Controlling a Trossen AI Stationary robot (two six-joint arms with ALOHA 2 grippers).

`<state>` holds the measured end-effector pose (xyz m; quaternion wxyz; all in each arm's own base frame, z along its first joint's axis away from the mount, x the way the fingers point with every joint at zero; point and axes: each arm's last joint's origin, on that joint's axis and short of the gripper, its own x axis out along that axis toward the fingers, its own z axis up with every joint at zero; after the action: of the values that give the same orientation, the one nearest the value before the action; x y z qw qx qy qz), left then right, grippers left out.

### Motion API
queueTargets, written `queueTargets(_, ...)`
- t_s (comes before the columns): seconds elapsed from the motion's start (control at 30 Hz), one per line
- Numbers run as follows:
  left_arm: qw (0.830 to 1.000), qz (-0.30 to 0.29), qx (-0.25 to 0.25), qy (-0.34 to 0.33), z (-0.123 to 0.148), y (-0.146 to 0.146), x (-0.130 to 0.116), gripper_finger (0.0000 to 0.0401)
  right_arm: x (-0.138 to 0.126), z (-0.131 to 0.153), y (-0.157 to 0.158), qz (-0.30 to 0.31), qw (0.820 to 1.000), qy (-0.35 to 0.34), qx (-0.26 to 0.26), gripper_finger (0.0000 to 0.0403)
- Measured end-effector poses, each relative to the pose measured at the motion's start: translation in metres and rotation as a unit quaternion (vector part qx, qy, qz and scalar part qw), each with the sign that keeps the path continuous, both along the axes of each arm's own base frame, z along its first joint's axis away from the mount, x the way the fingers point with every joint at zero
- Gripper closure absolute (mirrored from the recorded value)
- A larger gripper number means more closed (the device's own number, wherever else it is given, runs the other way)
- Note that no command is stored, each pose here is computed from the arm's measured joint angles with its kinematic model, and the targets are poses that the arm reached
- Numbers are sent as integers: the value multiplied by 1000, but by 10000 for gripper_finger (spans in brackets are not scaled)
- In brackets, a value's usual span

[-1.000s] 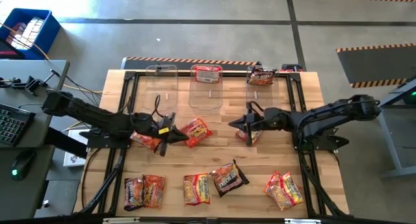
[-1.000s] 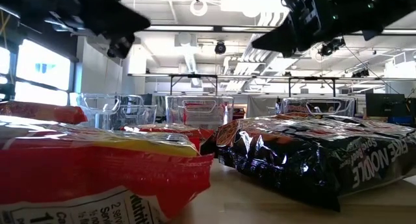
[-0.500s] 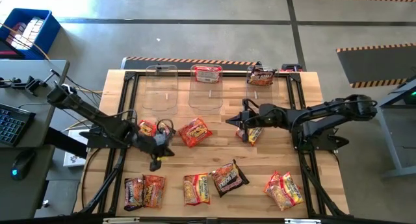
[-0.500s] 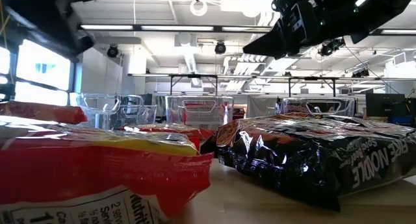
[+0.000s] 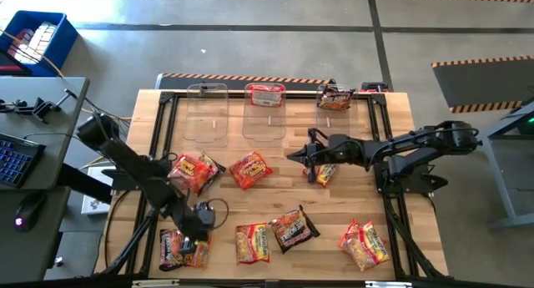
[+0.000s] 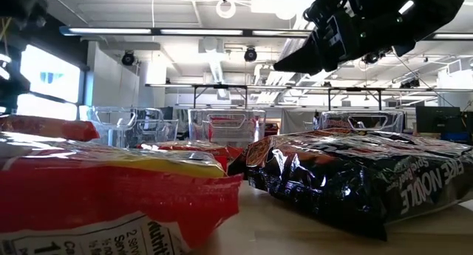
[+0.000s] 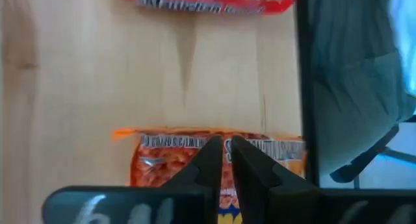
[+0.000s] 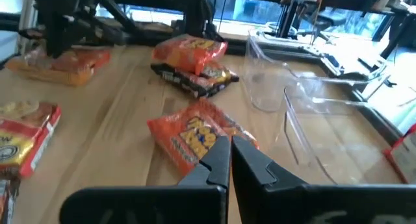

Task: Sort Maruchan noodles
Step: Put the orange noodle pack into the left transparent bin

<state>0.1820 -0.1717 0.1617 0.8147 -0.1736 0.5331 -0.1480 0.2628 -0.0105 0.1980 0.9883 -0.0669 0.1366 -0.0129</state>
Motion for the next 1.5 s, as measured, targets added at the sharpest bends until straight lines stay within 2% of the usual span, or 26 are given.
queueTargets(0.1,1000,3,16,20,-11,-3,0,395,1,-2,0,-1,1000,5,2,403)
queueTargets(0.27,999,21,44,12,-19,-2,5,400,1,-3,0,-1,1000,6,3,403)
queueTargets(0.6,977,104,174,-66,-16,33,25,401,1,-2,0,-1,1000,5,6,403)
queueTargets(0.73,972,119,189,-73,-13,46,32,401,1,-2,0,-2,1000,5,6,403)
queueTargets(0.93,976,89,176,-95,4,42,26,397,1,-3,0,-4,1000,7,17,403)
queueTargets(1.13,980,76,176,-55,21,24,11,341,1,-3,0,-3,1000,6,17,403)
queueTargets(1.37,986,1,158,-47,15,-15,-4,260,1,-3,0,-3,1000,6,18,403)
queueTargets(1.5,986,11,162,-26,9,-32,-3,232,1,-3,0,-3,1000,6,18,403)
